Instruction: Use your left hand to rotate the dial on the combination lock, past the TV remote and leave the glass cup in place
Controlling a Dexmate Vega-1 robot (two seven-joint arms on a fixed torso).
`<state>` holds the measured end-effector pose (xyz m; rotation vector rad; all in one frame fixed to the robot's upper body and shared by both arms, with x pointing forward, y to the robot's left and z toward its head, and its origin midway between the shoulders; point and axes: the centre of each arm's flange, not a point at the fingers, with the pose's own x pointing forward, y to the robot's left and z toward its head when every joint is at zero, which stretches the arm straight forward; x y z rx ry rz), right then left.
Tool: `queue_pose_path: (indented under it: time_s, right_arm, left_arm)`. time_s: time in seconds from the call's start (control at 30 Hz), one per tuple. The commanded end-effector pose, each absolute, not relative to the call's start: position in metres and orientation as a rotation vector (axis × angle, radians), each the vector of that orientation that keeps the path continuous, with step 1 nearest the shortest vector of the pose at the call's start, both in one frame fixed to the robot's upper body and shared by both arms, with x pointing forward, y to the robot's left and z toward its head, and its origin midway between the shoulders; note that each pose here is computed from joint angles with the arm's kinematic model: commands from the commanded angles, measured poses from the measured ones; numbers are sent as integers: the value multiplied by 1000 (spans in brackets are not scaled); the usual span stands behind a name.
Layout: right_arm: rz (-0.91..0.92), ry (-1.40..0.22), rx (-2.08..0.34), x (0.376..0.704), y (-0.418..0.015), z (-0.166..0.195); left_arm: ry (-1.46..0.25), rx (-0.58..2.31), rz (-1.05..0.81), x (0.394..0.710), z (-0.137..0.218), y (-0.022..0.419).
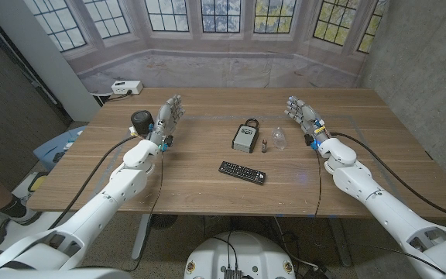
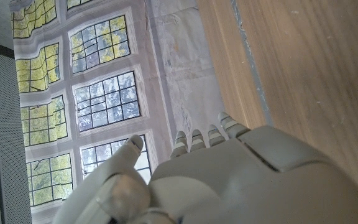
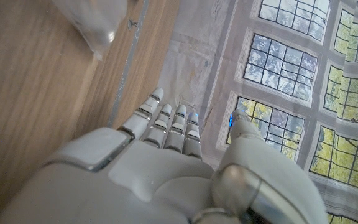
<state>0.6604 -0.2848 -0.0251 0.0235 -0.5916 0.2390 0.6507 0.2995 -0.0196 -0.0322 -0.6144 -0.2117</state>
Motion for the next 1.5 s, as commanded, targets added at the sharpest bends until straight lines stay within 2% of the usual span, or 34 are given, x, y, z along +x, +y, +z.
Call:
queue_pose_path:
  time_s: [0.03, 0.77, 1.5]
  right_arm:
    - [270, -591, -8, 660, -278, -27]
    - [270, -597, -43, 644, -277, -35]
    - [233, -636, -75, 633, -276, -31]
  left_arm:
    - [-639, -6, -221, 638, -9, 307]
    - [-638, 75, -274, 610, -5, 297]
    - [-688, 205, -364, 612, 21, 283]
